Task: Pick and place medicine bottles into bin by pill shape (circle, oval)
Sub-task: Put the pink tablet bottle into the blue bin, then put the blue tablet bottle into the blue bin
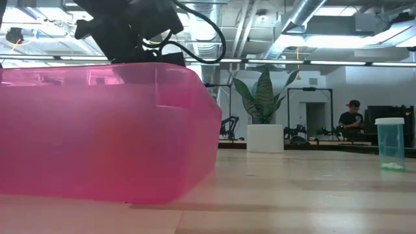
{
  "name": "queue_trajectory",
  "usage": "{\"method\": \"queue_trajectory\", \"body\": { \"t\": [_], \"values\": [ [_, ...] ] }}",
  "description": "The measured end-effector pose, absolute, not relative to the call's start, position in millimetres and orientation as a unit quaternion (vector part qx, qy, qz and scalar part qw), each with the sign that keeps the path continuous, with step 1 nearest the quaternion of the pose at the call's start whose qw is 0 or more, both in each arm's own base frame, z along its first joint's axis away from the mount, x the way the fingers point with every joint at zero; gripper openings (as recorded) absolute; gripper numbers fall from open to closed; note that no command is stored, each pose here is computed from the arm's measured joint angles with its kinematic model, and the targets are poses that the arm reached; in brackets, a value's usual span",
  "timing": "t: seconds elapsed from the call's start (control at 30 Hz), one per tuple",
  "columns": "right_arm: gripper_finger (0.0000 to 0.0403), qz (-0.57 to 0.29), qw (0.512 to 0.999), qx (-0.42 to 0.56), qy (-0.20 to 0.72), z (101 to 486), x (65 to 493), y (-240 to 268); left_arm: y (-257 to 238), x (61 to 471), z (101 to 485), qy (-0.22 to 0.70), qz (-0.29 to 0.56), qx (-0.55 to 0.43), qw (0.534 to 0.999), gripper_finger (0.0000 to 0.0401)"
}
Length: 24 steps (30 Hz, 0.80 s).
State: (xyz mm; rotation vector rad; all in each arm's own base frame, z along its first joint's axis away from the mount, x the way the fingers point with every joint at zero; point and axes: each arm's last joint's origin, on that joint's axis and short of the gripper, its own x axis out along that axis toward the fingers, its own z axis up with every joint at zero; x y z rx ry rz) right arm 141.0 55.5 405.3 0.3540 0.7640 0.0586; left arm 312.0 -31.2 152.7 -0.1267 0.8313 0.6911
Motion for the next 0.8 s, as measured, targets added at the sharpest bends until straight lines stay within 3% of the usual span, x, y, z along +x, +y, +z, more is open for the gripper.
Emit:
{"method": "queue_trajectory", "body": {
  "t": [0.27,0.6,0.8],
  "values": [
    [0.0240,0.028,0.912,0.171,0.373,404.9,140.8,55.4,-31.5,312.5,154.5,0.389,0.328,-0.072,0.858,0.0127],
    [0.0240,0.027,0.911,0.170,0.374,404.7,140.5,55.3,-32.4,313.2,155.2,0.396,0.317,-0.081,0.858,0.0205],
    [0.0240,0.027,0.911,0.170,0.374,404.7,140.5,55.3,-32.8,316.2,161.4,0.399,0.315,-0.074,0.858,0.0229]
  ]
}}
